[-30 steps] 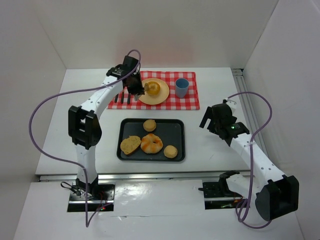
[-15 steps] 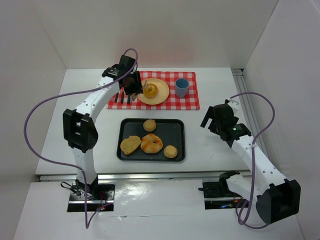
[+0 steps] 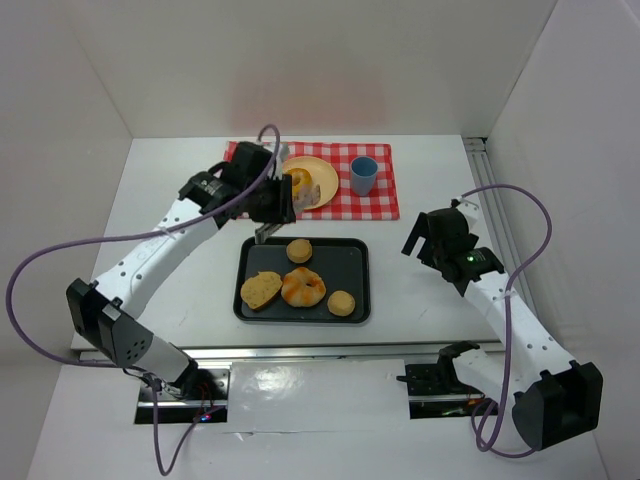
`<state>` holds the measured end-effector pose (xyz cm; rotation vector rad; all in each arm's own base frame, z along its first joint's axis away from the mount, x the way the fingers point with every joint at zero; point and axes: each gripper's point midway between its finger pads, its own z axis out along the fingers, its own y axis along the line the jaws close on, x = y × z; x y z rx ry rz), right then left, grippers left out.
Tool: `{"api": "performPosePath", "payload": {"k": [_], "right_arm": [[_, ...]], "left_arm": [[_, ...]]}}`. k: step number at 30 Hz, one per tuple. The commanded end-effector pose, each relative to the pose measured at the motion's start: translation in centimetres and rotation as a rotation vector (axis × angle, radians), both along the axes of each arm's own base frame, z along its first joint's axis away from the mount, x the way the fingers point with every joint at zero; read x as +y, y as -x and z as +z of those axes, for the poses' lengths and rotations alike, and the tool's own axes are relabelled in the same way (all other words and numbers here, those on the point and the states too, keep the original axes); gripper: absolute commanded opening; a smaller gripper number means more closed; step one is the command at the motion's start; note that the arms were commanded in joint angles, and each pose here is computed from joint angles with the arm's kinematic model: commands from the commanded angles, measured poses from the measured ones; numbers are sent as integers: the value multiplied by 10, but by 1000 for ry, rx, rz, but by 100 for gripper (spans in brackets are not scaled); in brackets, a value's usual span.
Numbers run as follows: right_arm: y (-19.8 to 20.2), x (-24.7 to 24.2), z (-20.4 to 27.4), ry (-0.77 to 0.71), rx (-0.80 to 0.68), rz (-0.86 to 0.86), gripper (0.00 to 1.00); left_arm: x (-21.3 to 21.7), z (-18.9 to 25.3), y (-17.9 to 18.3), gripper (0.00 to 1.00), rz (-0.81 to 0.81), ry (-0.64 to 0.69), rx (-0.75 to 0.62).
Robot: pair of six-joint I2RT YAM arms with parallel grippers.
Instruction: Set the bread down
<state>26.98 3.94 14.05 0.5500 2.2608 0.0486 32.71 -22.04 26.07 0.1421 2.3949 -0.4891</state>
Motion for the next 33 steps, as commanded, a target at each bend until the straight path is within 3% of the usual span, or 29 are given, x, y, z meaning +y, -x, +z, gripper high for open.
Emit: {"api": "performPosePath", "payload": {"k": [1,4,11,17,28,32,33], "right_arm": [[-5,-4,22,-1,-53,-22,100],[-3,-4,20,-1,-54,-22,100],[-4,-1,15,-11,-40,-9,100],[-4,1,14,-17,-38,-3,100],[-2,0,11,-15,-29,-3,100],[-4,3,12,-30,-37,-3,100],[-4,3,12,-30,-37,-3,100]], "left_arm": [[-19,-26,45,50,-182,1,83],[-19,-53,79,52,-278,-11,164],[-30,-60,129,54,-440,40,251],[-41,-71,145,55,-506,92,314],[-45,-110,161,56,-543,31,436],[-46,-108,158,40,-536,22,430],[-46,-108,158,30,-536,22,430]]}}
